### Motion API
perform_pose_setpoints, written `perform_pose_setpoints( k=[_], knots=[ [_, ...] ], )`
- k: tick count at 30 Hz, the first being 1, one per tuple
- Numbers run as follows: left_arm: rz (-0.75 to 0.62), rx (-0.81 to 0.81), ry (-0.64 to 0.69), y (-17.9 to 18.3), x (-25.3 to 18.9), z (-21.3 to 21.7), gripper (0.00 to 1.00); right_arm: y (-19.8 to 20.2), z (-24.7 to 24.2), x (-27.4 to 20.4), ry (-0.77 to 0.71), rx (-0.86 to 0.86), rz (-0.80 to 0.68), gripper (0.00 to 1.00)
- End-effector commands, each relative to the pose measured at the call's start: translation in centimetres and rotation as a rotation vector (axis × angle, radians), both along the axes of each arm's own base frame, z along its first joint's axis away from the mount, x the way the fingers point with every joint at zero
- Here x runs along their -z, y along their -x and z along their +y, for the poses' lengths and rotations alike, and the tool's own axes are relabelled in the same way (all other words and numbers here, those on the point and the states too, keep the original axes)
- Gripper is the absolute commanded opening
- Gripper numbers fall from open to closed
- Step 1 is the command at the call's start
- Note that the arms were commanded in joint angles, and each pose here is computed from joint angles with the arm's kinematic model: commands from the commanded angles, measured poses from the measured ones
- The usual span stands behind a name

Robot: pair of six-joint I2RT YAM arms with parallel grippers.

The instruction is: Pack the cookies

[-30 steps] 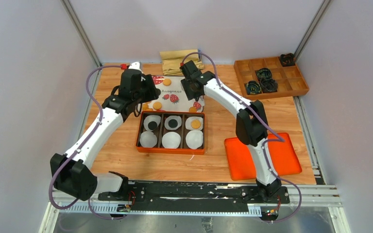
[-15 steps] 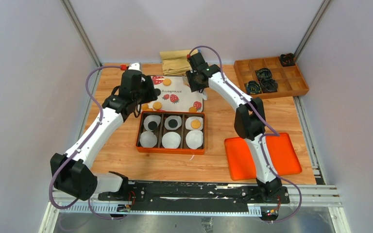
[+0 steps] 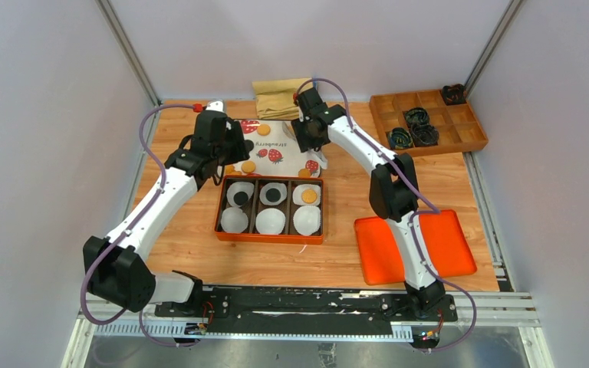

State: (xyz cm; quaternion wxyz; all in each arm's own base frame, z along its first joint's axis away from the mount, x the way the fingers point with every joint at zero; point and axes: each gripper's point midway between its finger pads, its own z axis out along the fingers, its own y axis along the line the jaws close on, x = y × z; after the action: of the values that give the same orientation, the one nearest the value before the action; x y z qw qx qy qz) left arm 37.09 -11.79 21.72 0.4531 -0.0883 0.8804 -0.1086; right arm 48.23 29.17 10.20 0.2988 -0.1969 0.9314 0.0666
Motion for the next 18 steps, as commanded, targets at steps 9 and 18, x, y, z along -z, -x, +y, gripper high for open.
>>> perform_pose_setpoints(
  k=[9, 18],
  knots=[
    [-0.007, 0.022, 0.005, 0.2, -0.1, -0.2, 0.59, 1.0, -1.1, 0.2, 0.100, -0.003, 0.014, 0.42],
    [-0.002, 0.032, 0.017, 0.5, 0.2, -0.4, 0.58, 1.7, -0.9, -3.2, 0.153, -0.030, -0.068, 0.07]
  ],
)
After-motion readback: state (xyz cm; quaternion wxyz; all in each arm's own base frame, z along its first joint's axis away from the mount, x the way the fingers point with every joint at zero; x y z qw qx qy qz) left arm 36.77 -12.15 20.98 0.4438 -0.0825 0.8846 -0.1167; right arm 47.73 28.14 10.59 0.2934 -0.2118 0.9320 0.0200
